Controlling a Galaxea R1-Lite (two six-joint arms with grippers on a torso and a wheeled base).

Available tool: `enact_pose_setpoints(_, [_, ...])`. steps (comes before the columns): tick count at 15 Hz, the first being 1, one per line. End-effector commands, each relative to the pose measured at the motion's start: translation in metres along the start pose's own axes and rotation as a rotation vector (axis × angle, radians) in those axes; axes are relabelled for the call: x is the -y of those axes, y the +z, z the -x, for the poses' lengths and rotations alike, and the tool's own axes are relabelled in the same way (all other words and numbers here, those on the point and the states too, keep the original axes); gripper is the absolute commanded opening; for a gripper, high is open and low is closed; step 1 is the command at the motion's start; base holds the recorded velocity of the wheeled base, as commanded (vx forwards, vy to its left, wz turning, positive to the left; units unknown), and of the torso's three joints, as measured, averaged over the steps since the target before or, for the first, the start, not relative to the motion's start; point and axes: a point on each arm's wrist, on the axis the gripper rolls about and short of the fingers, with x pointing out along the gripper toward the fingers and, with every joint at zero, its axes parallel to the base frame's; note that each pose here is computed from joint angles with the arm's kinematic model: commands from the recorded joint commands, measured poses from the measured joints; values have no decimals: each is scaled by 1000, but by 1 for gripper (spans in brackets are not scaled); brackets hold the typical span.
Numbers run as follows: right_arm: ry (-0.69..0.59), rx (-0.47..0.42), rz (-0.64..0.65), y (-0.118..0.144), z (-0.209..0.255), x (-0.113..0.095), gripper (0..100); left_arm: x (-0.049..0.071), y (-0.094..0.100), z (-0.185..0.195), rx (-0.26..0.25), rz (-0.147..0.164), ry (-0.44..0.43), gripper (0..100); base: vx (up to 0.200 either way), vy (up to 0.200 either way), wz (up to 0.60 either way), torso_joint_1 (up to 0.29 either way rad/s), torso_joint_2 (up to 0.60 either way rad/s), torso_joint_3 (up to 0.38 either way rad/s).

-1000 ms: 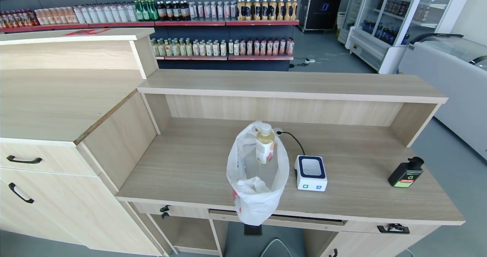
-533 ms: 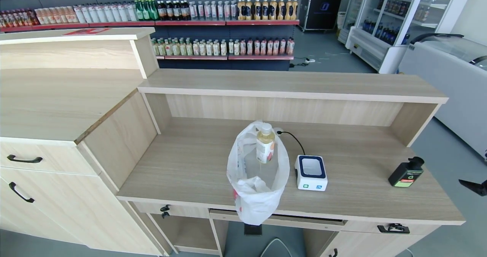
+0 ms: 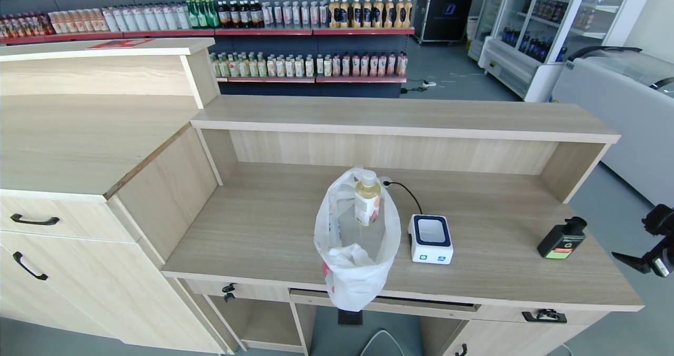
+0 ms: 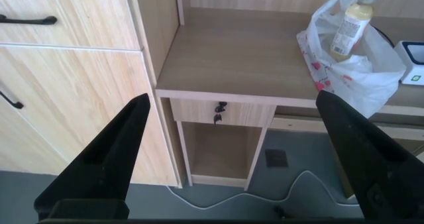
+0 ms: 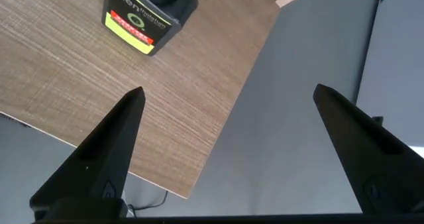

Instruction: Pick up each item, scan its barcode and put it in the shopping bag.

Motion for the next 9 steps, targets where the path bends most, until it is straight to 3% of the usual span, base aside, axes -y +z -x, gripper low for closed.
enact_pose_setpoints(1, [9, 2, 1, -3, -9, -1, 100, 0, 0, 0, 0, 1, 0, 100, 0, 0, 0, 0, 0, 0])
enact_pose_setpoints(9, [72, 40, 20, 1, -46, -15, 100, 0, 0, 0, 0, 1, 0, 100, 0, 0, 0, 0, 0, 0])
